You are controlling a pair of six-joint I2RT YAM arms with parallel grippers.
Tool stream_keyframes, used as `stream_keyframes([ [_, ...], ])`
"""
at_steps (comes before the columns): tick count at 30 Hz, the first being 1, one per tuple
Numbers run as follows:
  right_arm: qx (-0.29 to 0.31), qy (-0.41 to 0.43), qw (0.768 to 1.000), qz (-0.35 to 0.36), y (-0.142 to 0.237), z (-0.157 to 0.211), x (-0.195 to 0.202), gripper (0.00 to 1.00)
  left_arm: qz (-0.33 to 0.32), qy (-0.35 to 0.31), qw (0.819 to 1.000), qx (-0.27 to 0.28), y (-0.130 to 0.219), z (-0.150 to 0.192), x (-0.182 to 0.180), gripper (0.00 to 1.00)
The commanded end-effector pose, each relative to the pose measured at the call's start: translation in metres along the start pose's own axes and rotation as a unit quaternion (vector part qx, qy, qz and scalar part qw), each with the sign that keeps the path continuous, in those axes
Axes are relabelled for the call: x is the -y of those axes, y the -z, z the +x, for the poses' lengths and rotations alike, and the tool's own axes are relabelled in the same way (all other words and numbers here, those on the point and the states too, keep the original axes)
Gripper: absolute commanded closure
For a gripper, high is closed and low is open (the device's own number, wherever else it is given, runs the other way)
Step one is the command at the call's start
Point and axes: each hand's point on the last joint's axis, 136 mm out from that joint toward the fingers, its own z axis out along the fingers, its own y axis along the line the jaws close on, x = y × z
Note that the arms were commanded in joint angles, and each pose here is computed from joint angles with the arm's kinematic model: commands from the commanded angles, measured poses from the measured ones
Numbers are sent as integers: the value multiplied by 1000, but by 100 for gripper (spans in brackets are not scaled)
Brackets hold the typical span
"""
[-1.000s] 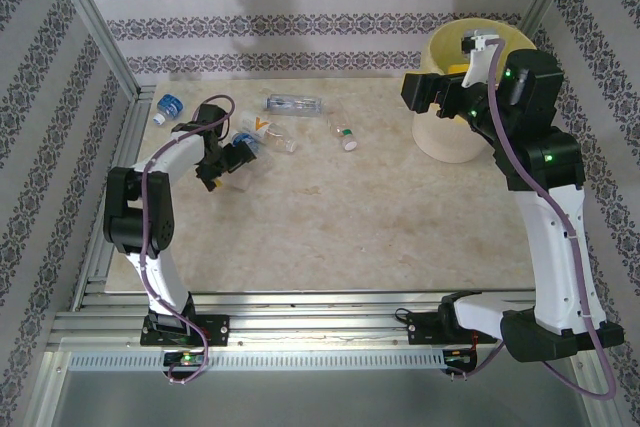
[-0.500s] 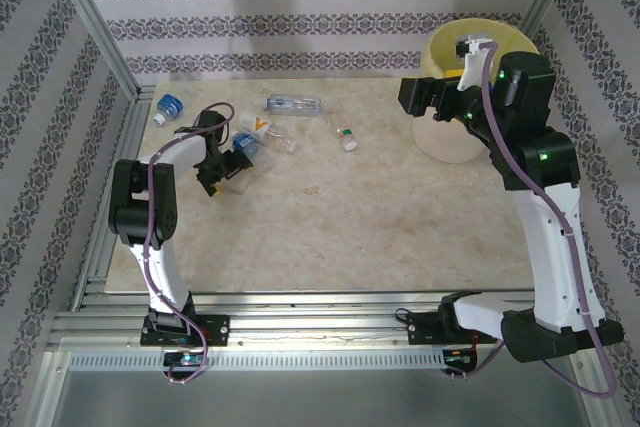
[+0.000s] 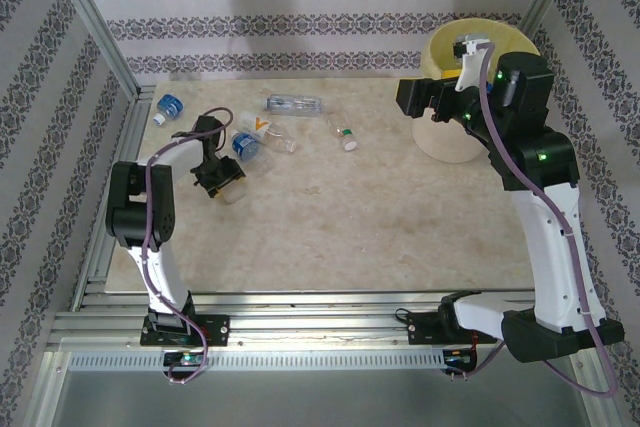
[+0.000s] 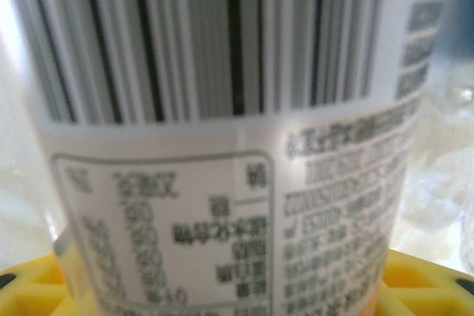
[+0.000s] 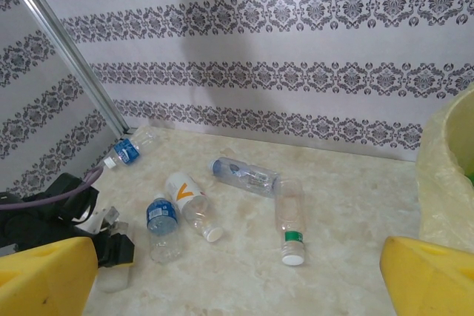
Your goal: Throw the plastic bottles in the bin
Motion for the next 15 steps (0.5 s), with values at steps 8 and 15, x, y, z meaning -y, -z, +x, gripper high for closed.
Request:
stream_keyframes([
  [8, -1, -10, 1000, -17, -9, 0, -6, 2, 102, -122, 980, 116, 90, -6, 37, 46],
  [15, -9, -31, 998, -46, -15, -2, -15, 2, 244, -249, 917, 196, 169, 14, 104, 47],
])
